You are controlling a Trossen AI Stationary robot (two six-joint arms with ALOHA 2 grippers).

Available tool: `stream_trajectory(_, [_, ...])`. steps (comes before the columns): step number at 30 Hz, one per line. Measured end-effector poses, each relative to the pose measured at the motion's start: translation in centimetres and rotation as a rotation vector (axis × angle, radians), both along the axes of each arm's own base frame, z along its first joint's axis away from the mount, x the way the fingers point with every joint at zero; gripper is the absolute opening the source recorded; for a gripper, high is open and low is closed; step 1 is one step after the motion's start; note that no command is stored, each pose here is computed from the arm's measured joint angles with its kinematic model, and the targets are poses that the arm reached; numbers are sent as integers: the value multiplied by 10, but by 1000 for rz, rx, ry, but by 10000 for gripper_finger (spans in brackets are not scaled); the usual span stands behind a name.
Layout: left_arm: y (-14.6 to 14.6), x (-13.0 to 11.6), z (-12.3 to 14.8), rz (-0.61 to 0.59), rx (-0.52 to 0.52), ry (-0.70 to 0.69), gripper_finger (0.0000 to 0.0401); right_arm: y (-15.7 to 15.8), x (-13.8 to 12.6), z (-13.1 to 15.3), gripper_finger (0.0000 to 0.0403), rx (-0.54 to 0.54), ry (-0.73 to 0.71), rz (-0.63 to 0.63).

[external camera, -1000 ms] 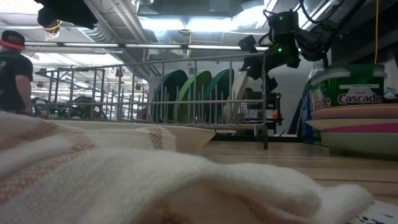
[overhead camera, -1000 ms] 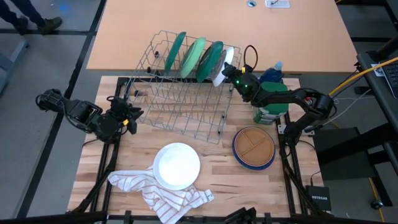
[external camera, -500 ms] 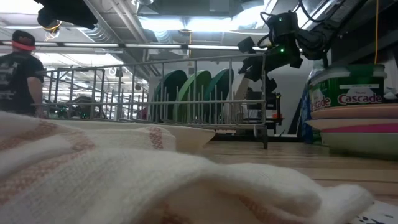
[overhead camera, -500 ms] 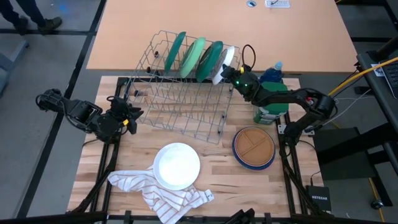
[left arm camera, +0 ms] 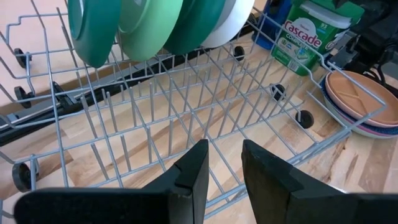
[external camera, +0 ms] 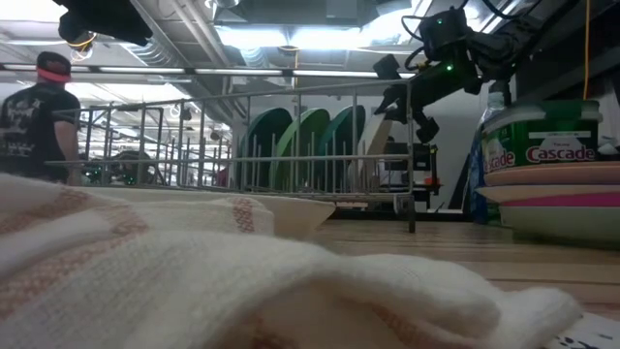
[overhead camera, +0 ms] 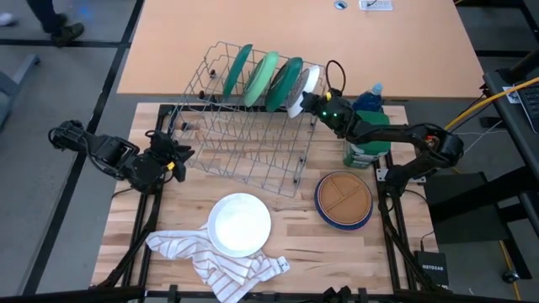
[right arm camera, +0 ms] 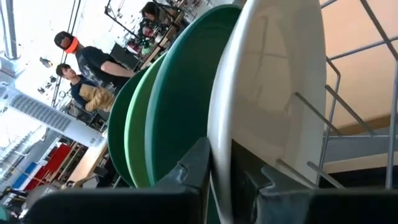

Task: Sort dishes
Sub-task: Put the white plate in the dish rack

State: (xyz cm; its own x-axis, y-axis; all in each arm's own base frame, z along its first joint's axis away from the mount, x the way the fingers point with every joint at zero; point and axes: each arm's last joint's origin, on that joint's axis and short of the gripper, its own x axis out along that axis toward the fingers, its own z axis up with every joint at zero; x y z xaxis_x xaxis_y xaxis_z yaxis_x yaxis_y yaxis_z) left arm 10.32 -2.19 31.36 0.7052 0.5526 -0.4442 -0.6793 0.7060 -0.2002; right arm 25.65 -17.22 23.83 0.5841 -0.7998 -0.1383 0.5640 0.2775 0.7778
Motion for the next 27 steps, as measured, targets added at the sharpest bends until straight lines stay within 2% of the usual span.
stream_trajectory(11, [-2, 4, -2, -2, 9, 20, 88, 1, 1, -1, 46, -23, 49, 41])
stream_trajectory(20, [-3, 6, -3, -4, 12, 30, 88, 1, 0, -5, 123, -6, 87, 44])
stream_trajectory(27, [-3, 6, -3, -5, 13, 31, 88, 2, -2, -5, 127, -3, 110, 52])
